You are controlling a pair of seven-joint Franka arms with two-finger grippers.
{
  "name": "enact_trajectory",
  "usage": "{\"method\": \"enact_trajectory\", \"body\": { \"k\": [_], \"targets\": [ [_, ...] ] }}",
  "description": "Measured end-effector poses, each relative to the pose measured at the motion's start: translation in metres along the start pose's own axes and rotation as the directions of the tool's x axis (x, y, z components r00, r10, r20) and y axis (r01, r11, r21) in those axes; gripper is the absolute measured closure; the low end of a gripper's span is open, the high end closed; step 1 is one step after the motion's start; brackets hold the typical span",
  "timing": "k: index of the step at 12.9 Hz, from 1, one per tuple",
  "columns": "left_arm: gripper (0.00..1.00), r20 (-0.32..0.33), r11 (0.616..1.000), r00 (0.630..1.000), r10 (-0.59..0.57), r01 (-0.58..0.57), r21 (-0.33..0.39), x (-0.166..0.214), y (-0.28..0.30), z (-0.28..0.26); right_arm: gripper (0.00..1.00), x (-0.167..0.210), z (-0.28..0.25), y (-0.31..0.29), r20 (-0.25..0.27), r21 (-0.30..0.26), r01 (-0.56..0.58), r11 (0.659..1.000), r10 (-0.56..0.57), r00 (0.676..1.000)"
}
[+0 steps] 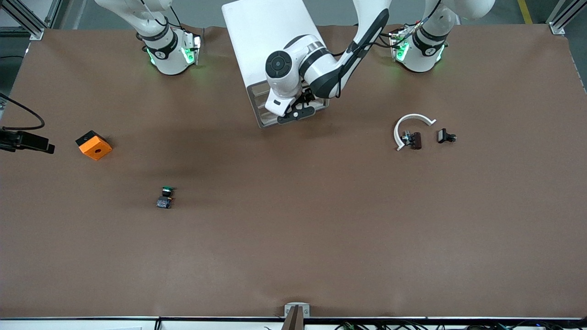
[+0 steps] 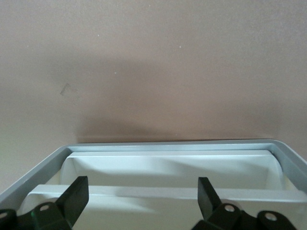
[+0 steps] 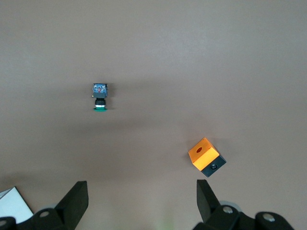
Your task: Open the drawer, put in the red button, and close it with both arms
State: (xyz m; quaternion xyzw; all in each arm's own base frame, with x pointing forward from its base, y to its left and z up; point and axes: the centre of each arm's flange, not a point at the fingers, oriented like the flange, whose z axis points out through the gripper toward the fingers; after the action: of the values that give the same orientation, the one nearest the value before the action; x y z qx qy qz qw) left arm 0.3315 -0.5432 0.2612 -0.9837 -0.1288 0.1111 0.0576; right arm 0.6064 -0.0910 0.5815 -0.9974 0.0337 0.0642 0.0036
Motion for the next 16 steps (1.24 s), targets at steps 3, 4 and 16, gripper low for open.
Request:
{"method": "enact_trajectory", "body": {
  "k": [3, 4, 16],
  "targets": [
    [0.0, -0.042, 0.997, 0.997, -0.066, 0.064, -0.043, 0.057, -0.012, -0.028, 0.0, 0.0, -0.005, 0.0, -0.01, -0.001, -0.001, 1.0, 0.001, 1.0],
    [0.0, -0.075, 0.994, 0.992, -0.096, 0.092, -0.062, 0.093, -0.023, -0.045, 0.0, -0.001, -0.009, 0.0, -0.02, -0.002, -0.001, 1.0, 0.001, 1.0],
    [0.0, -0.182, 0.979, 0.972, -0.149, 0.118, -0.168, 0.341, -0.305, -0.221, 0.0, -0.089, -0.057, -0.007, -0.048, 0.024, -0.097, 0.995, 0.098, 0.994]
  ]
}}
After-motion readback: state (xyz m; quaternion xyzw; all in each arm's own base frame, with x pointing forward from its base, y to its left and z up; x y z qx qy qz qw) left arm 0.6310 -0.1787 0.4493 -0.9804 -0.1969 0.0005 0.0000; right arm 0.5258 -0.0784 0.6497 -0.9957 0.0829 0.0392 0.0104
